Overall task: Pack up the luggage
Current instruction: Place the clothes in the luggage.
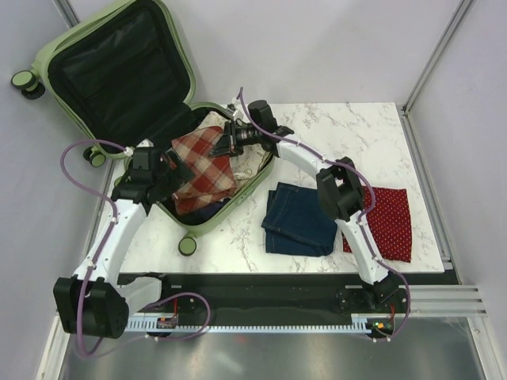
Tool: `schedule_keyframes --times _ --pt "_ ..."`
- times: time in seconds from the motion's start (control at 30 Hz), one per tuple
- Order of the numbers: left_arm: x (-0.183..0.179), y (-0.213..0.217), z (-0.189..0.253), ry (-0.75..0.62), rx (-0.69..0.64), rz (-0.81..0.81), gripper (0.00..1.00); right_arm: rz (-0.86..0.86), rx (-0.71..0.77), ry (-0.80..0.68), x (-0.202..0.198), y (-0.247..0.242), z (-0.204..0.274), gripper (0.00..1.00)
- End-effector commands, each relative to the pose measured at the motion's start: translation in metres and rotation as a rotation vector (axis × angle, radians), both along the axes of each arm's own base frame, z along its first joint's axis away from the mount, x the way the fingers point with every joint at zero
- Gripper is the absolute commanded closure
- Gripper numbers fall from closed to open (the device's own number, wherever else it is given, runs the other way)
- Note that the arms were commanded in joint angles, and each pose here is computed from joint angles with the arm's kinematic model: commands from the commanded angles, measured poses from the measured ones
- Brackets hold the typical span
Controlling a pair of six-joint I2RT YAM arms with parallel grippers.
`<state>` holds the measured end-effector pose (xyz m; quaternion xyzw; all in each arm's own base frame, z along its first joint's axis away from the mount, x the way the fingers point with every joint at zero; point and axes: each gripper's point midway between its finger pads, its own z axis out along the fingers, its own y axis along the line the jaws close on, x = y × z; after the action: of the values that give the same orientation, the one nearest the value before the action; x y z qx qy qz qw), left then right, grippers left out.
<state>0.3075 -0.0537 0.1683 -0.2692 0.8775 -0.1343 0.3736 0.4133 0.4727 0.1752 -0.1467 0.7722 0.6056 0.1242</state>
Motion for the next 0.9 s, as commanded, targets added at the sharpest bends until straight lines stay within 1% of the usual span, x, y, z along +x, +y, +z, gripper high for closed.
schedule_keyframes --times 0.0,0.07,0.17,0.27,0.3,0.37,0.47,0.67,0.87 --pt "0.023 0.002 0.018 -0.052 -0.035 -0.042 0.00 -0.066 -0.010 -0.094 0.017 -0.024 0.031 1.00" --pt "0.029 0.004 0.008 -0.022 -0.059 -0.043 0.00 -0.082 -0.038 -0.088 0.020 -0.033 0.025 1.00" --pt "0.040 0.007 0.003 -0.027 -0.079 -0.045 0.00 -0.112 -0.077 -0.091 0.027 -0.052 0.018 1.00" --pt "0.047 0.005 -0.002 -0.024 -0.088 -0.055 0.00 -0.123 -0.129 -0.077 0.027 -0.063 0.009 1.00" --pt "0.051 0.015 -0.009 -0.004 -0.102 -0.026 0.00 -0.119 -0.136 -0.093 0.026 -0.064 0.009 1.00" --pt "0.056 0.017 -0.016 0.004 -0.119 -0.020 0.00 -0.116 -0.155 -0.082 0.022 -0.068 0.002 1.00" --pt "0.062 0.021 -0.022 0.006 -0.125 -0.005 0.00 -0.114 -0.160 -0.085 0.020 -0.069 0.002 1.00" --pt "0.075 0.018 -0.032 -0.016 -0.153 -0.023 0.01 -0.107 -0.160 -0.078 0.018 -0.069 0.001 1.00" --pt "0.085 0.007 -0.032 -0.055 -0.215 -0.059 0.05 -0.100 -0.165 -0.070 0.015 -0.071 -0.002 1.00"
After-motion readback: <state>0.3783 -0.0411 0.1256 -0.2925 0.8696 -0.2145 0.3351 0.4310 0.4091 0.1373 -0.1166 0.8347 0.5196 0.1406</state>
